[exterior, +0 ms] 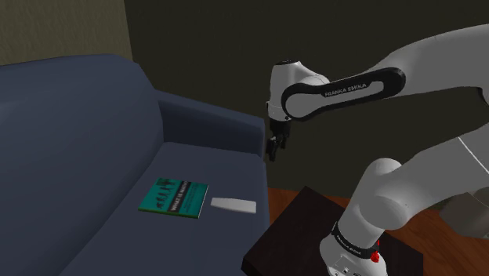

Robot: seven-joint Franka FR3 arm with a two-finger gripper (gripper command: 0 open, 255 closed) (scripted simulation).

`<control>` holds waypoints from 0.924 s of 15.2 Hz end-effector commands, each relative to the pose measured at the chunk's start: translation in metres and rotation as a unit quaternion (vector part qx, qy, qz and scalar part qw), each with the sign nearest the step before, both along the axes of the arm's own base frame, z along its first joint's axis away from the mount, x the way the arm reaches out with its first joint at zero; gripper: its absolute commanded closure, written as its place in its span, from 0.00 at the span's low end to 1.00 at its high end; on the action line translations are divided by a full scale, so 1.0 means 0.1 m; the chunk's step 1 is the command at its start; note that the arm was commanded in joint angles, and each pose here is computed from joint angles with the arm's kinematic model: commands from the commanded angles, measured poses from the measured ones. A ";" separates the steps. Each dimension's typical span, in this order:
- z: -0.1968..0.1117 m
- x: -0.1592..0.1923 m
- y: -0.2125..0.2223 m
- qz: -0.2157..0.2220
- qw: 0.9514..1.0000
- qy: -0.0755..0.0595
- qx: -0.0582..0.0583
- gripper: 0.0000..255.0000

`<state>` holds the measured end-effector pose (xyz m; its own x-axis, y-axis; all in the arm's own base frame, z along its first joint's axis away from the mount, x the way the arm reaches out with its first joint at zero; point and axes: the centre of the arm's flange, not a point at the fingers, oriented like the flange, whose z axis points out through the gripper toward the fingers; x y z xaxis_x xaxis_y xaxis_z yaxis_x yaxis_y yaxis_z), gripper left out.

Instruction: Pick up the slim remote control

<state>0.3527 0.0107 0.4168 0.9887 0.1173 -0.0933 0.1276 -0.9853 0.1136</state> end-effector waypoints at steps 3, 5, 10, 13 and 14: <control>-0.46 0.18 0.04 0.045 0.999 -0.005 0.011 0.00; -0.70 0.27 0.08 0.067 0.998 -0.007 0.017 0.00; -1.28 0.50 0.20 0.121 0.992 -0.012 0.030 0.00; -1.63 0.63 0.29 0.154 0.987 -0.015 0.038 0.00; -1.75 0.67 0.32 0.165 0.985 -0.016 0.041 0.00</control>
